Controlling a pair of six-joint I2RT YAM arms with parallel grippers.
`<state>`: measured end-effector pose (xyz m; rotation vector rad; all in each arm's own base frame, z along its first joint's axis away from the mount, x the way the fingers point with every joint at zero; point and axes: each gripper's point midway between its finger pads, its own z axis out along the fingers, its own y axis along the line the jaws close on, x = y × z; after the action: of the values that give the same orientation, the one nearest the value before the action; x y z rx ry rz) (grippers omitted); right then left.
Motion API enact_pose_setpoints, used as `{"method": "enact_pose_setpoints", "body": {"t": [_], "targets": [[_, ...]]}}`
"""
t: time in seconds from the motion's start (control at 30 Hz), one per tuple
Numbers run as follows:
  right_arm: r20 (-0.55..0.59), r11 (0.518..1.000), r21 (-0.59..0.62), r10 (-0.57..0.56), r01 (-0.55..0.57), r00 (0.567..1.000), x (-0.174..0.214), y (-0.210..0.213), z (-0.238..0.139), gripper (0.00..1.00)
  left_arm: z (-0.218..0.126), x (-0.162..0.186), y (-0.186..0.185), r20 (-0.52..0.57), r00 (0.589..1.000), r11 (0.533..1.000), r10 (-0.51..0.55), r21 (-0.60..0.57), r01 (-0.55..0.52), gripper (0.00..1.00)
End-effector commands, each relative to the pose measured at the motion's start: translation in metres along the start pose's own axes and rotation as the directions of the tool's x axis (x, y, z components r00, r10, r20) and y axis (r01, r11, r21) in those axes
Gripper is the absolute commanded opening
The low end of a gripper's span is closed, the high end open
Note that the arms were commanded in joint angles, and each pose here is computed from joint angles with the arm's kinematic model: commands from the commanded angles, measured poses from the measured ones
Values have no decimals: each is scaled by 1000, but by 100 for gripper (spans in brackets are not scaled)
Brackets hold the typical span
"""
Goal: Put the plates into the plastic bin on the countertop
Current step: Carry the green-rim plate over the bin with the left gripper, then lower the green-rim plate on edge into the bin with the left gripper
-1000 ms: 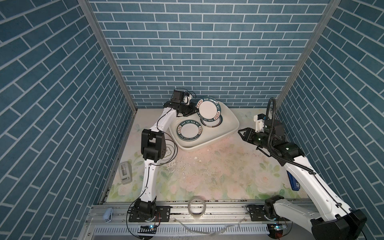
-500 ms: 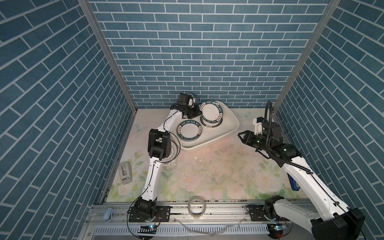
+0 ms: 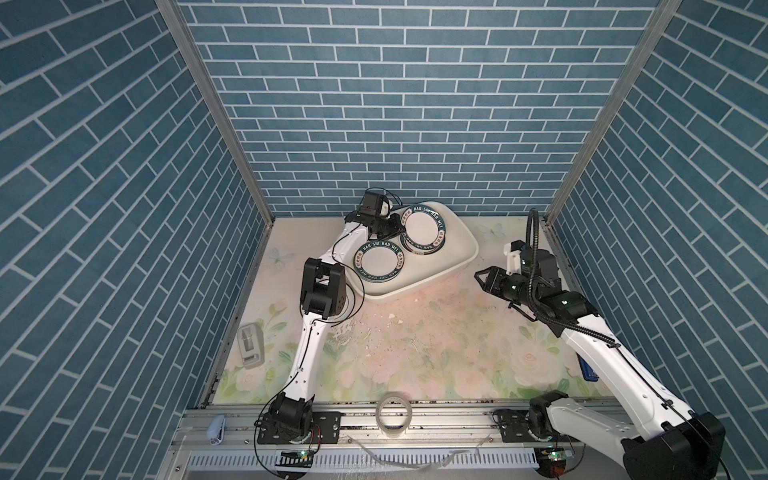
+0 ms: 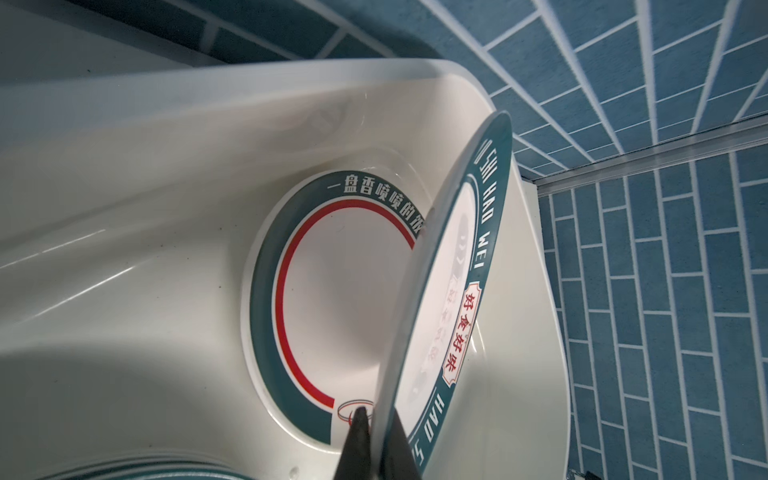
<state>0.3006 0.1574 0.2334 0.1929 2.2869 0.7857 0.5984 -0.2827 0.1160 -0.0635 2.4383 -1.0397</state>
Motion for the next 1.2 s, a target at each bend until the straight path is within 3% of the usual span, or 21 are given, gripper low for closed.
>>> {"method": "enact_pose_setpoints", "body": {"t": [0.0,0.73,1.17], "targets": [[15,1000,-11,24,-24,1000,-3,2,-4,43,-4,-11,-13,40,998,999,49,18,-50,0],[2,999,0,48,-48,999,1,-4,4,43,12,-7,-1,31,999,1000,10,25,-10,0],[-8,998,5,56,-56,998,2,-7,10,44,15,-6,1,31,1000,1000,4,26,-5,5]]}}
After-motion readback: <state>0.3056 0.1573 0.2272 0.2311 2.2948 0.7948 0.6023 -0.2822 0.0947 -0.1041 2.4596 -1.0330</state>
